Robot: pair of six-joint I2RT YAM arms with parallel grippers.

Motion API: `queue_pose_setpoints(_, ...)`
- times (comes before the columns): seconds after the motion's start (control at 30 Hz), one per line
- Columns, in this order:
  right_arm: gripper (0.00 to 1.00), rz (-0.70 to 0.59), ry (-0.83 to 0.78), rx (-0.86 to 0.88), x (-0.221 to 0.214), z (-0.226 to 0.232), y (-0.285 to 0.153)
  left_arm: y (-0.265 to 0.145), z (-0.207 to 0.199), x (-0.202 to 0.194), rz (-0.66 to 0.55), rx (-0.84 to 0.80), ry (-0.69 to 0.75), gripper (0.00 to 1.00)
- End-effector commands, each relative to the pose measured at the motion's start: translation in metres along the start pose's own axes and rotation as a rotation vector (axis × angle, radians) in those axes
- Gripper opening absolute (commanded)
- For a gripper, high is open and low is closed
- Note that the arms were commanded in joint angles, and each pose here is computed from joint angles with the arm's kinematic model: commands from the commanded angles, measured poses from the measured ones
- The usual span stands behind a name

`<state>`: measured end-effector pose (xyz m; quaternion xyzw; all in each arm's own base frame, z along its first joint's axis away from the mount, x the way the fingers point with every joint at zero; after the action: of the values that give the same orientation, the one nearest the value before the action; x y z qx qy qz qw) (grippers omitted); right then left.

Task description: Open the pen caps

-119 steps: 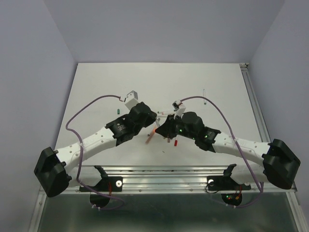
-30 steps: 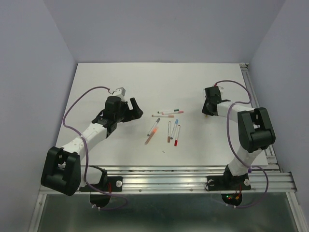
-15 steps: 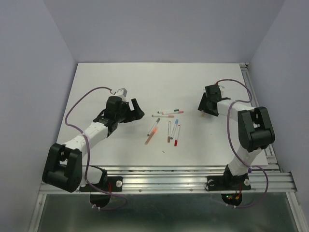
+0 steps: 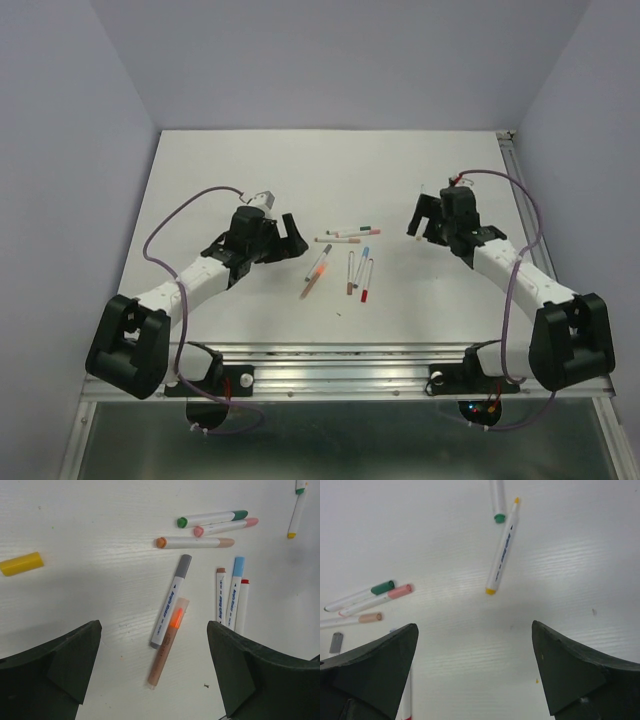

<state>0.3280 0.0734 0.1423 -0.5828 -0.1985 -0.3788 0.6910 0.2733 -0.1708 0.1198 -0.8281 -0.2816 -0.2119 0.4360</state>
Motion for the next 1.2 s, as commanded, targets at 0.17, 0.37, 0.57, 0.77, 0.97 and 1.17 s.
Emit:
queue_pose_setpoints(0.17,1.00,0.103,-0.089,0.069,-0.078,0.056,-0.034,-0.008,0.003,-0.010,0.000,0.048,-0.008,0.99)
queue_pose_setpoints(0.37,1.00,0.140,-0.156,0.003,-0.103,0.077,-0.023,-0.015,0.005,-0.008,-0.028,0.070,-0.015,0.99)
queue_pose_setpoints(0.57,0.98,0.184,-0.179,-0.046,-0.118,0.090,-0.003,-0.018,0.014,-0.005,-0.060,0.127,-0.010,0.99)
queue_pose_setpoints(0.77,0.97,0.187,-0.176,-0.055,-0.117,0.099,0.005,-0.018,0.012,-0.005,-0.056,0.115,-0.001,0.99)
queue_pose_setpoints(0.97,0.84,0.198,-0.166,-0.077,-0.121,0.098,0.008,-0.020,0.013,-0.004,-0.069,0.118,0.007,0.99)
queue_pose_setpoints(1.17,0.80,0.234,-0.187,-0.085,-0.135,0.100,0.012,-0.020,0.013,-0.003,-0.075,0.119,0.009,0.99)
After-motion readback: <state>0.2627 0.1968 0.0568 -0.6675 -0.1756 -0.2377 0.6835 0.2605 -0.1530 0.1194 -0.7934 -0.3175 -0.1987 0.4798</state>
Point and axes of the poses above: each gripper's point midway between its finger pads, its own y axis out along the fingers, its own z axis along the line the jaws close on, x = y × z, the point moved 4 cm from there along -y, back along the fingers, and after that the axes turned 2 degrees about -y, right-handed, at the moved point
